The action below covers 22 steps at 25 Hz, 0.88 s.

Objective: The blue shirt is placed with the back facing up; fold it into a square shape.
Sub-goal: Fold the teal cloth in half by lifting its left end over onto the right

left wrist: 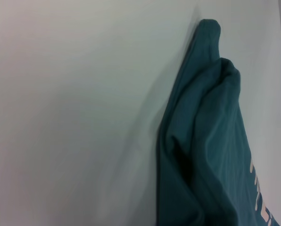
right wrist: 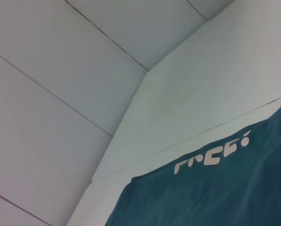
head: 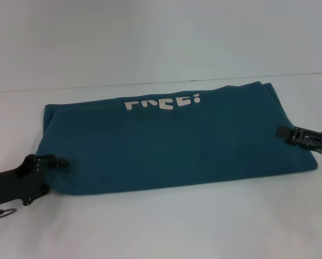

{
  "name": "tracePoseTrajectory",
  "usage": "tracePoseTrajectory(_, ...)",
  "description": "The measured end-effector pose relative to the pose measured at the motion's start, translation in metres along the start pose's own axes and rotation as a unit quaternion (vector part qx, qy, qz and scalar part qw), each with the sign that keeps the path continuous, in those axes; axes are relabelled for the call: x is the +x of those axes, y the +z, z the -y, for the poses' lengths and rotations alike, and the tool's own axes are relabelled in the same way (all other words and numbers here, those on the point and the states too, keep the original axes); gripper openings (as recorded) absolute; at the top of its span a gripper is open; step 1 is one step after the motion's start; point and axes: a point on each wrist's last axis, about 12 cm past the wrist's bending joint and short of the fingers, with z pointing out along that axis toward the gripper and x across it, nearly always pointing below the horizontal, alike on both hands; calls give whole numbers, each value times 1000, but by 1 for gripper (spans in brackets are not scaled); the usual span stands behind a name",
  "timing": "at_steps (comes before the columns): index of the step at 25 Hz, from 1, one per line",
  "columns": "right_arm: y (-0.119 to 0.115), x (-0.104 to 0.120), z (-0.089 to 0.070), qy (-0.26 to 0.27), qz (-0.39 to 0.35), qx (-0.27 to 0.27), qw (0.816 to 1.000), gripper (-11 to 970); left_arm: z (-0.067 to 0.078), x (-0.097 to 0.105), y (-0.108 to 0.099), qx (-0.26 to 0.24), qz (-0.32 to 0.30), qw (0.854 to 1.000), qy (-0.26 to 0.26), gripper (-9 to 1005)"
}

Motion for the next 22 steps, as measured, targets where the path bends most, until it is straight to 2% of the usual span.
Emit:
tracePoseTrajectory(2, 0, 0, 0, 0, 1, 0, 1000, 833, -1, 0, -1, 1, -1, 1000, -1, 631)
tracePoseTrajectory(4, 0, -1, 0, 0, 1, 0, 1000, 833, -1, 0, -2, 3, -2, 1000, 0, 435)
tracePoseTrajectory(10, 2, -2, -1, -1, 1, -1, 1000, 833, -1, 1, -8, 8, -7, 1000, 7, 198)
tracePoseTrajectory(20, 2, -2, 0, -1, 2, 0, 1000, 833, -7, 1, -22, 21, -2, 1000, 21, 8)
tracePoseTrajectory(22, 3, -2, 0, 0, 2, 0, 1000, 833, -10, 2, -25, 25, 1, 999, 24, 8)
